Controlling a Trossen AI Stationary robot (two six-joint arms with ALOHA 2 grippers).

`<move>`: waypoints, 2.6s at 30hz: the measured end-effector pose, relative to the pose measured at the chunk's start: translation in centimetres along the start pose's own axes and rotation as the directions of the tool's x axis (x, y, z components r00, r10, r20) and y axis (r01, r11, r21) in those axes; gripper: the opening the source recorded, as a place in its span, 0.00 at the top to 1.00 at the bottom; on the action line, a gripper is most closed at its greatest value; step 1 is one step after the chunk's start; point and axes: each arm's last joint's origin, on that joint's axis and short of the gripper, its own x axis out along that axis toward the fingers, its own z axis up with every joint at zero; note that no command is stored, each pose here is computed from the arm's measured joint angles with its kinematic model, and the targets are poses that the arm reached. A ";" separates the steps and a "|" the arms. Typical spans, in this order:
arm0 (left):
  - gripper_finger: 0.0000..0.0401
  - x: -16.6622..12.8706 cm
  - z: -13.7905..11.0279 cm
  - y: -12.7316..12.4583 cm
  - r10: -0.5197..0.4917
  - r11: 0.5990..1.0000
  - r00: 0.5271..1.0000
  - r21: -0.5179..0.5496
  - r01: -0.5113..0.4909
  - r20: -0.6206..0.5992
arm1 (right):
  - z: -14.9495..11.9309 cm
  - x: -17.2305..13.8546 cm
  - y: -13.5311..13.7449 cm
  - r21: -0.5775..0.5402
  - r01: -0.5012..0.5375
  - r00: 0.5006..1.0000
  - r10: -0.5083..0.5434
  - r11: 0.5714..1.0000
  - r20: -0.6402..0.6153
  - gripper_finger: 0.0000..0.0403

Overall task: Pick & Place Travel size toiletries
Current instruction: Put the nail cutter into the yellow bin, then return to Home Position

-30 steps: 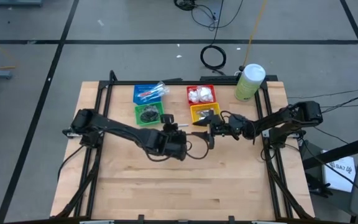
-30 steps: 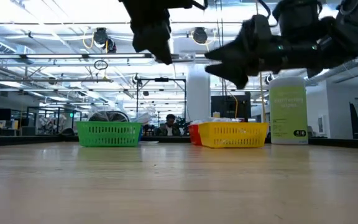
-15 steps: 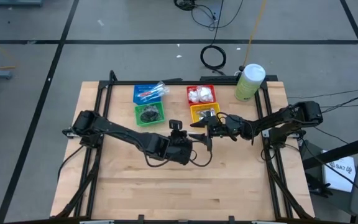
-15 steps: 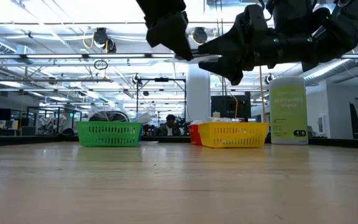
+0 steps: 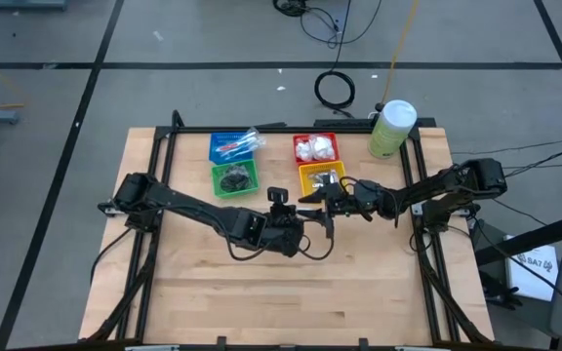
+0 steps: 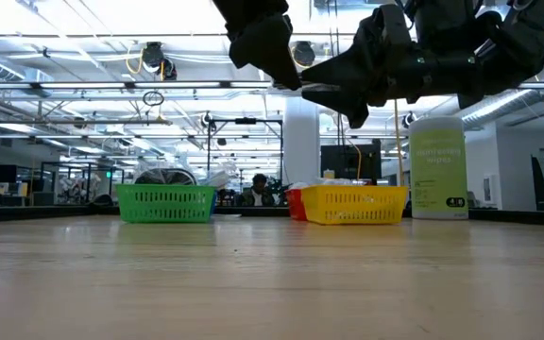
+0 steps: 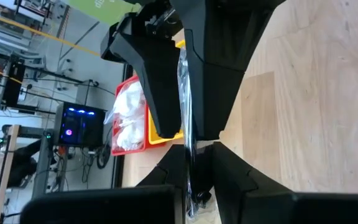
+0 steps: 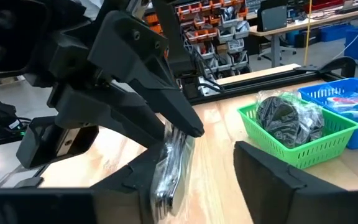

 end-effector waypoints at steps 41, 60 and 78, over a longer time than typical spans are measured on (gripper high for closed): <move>0.15 -12.1 -3.2 6.1 -0.331 0.890 0.845 -0.158 0.427 0.420 | -1.9 -2.2 -3.9 0.001 0.132 0.988 -0.131 0.991 -0.077 0.96; 0.13 -13.0 -18.4 5.3 -0.105 0.773 0.753 -0.423 0.473 0.650 | -4.6 -6.6 -7.8 0.070 0.572 0.819 -0.565 0.817 -0.098 0.82; 0.14 -12.7 -18.8 5.2 -0.109 0.682 0.755 -0.504 0.530 0.647 | -3.2 -6.4 -7.4 0.135 0.479 0.872 -0.488 0.867 0.037 0.52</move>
